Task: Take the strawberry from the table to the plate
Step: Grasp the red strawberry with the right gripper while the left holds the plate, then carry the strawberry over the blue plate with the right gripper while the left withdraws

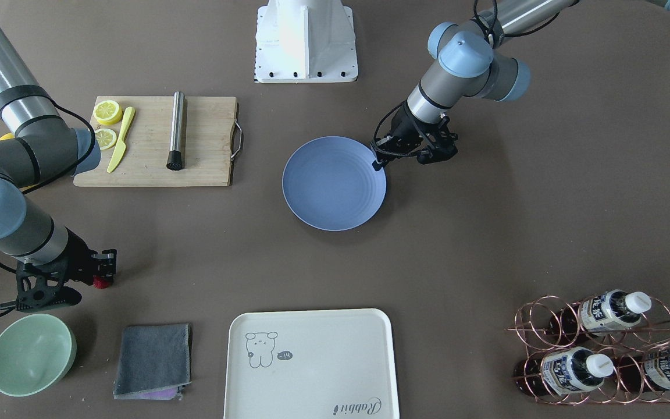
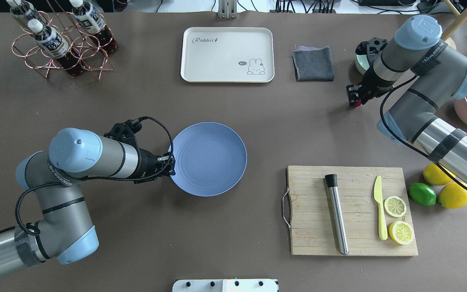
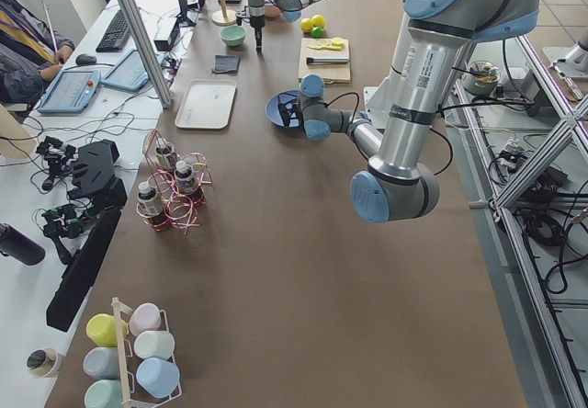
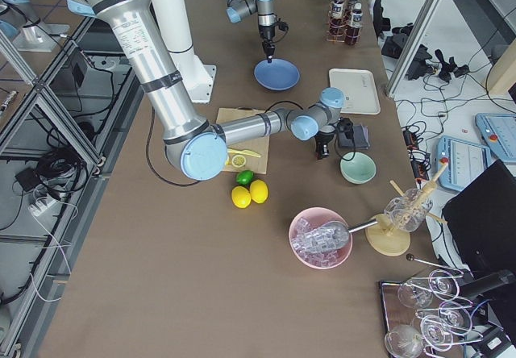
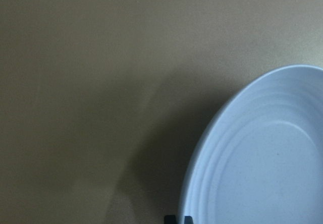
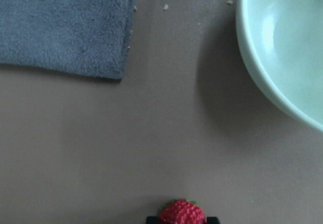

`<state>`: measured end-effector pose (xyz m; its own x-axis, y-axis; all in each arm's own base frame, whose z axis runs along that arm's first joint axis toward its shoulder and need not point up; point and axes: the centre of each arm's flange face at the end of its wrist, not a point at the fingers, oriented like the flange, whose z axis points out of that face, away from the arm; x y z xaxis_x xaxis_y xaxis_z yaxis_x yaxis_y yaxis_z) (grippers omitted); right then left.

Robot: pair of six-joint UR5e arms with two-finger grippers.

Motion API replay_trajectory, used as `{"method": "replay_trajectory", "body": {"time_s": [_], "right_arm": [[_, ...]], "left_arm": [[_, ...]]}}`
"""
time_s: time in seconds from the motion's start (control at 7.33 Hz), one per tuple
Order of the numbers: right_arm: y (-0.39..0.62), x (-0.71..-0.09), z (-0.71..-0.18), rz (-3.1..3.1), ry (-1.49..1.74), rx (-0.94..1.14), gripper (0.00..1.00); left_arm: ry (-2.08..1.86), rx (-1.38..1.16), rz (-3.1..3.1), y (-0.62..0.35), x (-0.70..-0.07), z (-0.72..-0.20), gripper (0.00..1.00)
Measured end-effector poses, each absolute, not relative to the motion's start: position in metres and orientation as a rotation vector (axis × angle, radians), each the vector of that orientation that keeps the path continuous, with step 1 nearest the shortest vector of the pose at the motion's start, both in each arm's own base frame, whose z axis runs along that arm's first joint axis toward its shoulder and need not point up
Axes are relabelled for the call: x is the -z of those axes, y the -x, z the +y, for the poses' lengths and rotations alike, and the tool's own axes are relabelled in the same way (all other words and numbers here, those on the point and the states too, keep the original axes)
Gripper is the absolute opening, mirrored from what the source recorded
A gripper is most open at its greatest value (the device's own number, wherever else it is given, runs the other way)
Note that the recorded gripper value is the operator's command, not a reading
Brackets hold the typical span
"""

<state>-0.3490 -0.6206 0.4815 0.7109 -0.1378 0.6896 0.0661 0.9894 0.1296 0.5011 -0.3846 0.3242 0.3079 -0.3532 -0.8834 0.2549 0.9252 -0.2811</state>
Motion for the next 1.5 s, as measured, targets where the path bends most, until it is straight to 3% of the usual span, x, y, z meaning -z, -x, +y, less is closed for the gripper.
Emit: {"method": "replay_trajectory", "body": {"time_s": [0.14, 0.27, 0.82, 1.5], "right_arm": [[0.349, -0.482, -0.62, -0.772, -0.097, 0.114, 0.0], [0.35, -0.478, -0.621, -0.776, -0.099, 0.112, 0.0], [0.388, -0.375, -0.612, -0.884, -0.111, 0.04, 0.0], [0.551, -0.187, -0.464, -0.959, -0.043, -0.068, 0.0]], "left_arm": [[0.091, 0.401, 1.195, -0.503, -0.322, -0.383, 0.8], [0.089, 0.401, 1.197, -0.503, -0.321, -0.382, 0.87], [0.079, 0.405, 1.207, -0.472, -0.322, -0.4, 0.88], [-0.006, 0.259, 1.09, -0.35, -0.424, -0.456, 0.88]]}}
